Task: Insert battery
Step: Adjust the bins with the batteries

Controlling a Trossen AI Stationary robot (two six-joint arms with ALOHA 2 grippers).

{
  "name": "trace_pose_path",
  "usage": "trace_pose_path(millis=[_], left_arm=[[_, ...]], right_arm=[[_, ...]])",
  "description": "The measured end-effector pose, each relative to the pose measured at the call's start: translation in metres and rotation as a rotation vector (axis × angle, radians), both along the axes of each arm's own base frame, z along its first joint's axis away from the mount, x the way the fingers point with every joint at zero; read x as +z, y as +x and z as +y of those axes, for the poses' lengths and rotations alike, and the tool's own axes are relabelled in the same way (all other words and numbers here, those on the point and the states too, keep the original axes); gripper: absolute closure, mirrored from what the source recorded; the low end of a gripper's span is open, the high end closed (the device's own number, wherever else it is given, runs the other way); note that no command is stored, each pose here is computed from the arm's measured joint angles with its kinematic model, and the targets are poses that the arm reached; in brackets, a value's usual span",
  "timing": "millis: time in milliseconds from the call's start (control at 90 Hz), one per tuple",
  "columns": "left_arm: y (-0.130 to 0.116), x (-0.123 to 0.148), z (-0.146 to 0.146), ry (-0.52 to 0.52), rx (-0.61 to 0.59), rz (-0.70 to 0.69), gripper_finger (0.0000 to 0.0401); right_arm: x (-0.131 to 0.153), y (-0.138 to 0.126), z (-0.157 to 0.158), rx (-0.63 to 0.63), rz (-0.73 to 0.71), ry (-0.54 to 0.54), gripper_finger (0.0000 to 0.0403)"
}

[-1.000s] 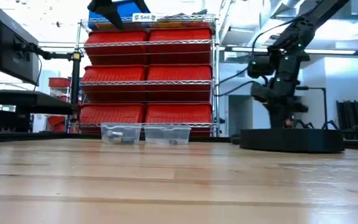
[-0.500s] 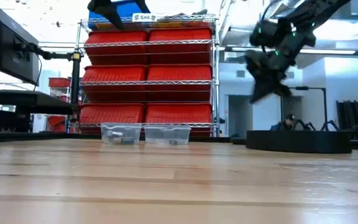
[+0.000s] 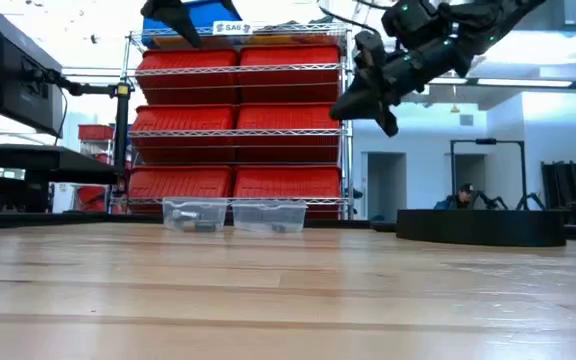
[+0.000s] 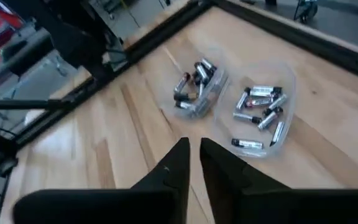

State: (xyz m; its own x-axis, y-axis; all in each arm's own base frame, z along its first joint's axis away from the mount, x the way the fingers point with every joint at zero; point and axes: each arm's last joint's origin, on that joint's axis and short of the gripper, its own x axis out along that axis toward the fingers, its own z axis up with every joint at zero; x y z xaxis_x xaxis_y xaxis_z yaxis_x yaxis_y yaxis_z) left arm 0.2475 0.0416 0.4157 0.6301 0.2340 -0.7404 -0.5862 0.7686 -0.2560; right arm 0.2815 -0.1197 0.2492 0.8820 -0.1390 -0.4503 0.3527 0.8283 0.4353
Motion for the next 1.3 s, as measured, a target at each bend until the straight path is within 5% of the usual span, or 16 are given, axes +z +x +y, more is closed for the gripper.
trace_pose_path(millis=[178,378,733,1300], left_arm=[[-0.002,-0.022,0.005,0.034,-0.060,0.200,0.0001],[0.013,-0.057,0.028,0.101,-0.102,0.275,0.0016],[0.070,-0.128,0.056,-0.033,-0.248,0.341,0.0040],[0.127,-0.219,0.060,-0.053,-0.281,0.448,0.0357]], right_arm=[[0.009,0.005,-0.002,0.002,0.030,0.013,0.0302],[0.017,0.004,-0.002,-0.004,0.034,0.025,0.0290],[0.020,-0.012,-0.009,0.011,0.239,0.028,0.0290],[0.016,-0.030,-0.033,0.071,0.335,-0.147,0.0290]])
